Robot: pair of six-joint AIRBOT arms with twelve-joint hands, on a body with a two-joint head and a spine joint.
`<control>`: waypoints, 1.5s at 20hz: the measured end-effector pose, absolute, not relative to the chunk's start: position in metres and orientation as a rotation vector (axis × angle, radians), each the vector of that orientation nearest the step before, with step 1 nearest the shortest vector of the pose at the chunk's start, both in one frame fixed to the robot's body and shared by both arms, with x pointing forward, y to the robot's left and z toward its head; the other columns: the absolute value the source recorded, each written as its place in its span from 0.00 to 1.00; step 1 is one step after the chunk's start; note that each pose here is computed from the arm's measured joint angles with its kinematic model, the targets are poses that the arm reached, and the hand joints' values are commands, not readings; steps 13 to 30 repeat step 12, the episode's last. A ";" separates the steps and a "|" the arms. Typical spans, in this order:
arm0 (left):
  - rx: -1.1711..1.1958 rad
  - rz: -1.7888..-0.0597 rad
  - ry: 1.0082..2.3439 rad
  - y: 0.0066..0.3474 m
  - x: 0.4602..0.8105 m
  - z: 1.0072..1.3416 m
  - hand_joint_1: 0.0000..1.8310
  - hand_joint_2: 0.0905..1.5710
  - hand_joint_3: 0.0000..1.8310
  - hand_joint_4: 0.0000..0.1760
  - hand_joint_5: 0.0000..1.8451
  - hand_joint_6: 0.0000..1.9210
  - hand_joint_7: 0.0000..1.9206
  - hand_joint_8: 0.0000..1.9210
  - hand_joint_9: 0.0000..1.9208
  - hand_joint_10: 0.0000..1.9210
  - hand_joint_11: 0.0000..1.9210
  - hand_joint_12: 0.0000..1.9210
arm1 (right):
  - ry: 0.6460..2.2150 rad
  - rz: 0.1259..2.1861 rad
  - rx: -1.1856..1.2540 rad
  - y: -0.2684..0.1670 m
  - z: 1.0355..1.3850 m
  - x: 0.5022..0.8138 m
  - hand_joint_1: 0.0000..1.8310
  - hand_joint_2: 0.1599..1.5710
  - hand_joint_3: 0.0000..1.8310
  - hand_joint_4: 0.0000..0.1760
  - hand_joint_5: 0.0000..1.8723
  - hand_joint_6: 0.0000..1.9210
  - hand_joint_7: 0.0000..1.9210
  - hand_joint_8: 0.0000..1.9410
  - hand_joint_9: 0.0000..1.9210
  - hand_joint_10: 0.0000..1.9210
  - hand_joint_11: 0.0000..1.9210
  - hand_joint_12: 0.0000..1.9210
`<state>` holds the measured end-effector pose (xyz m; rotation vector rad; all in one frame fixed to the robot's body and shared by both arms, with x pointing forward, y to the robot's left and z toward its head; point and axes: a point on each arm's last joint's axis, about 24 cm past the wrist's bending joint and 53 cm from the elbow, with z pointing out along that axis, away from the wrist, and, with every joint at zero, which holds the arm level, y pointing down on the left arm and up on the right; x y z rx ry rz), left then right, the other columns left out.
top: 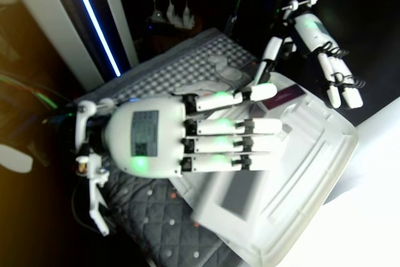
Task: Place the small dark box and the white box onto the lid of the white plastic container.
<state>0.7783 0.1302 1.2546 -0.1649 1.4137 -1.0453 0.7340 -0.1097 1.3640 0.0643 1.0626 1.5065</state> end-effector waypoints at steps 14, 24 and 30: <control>-0.084 -1.128 1.185 0.163 0.709 1.310 0.46 0.45 0.00 1.00 0.00 0.00 0.00 0.00 0.00 0.00 0.00 0.00 | 0.982 1.548 -0.032 -0.136 1.391 0.685 0.43 0.36 0.00 0.99 0.00 0.00 0.00 0.00 0.00 0.00 0.00 0.00; -0.084 -1.128 1.185 0.163 0.709 1.310 0.46 0.45 0.00 1.00 0.00 0.00 0.00 0.00 0.00 0.00 0.00 0.00 | 0.982 1.548 -0.032 -0.136 1.391 0.685 0.43 0.36 0.00 0.99 0.00 0.00 0.00 0.00 0.00 0.00 0.00 0.00; -0.084 -1.128 1.185 0.163 0.709 1.310 0.46 0.45 0.00 1.00 0.00 0.00 0.00 0.00 0.00 0.00 0.00 0.00 | 0.982 1.548 -0.032 -0.136 1.391 0.685 0.43 0.36 0.00 0.99 0.00 0.00 0.00 0.00 0.00 0.00 0.00 0.00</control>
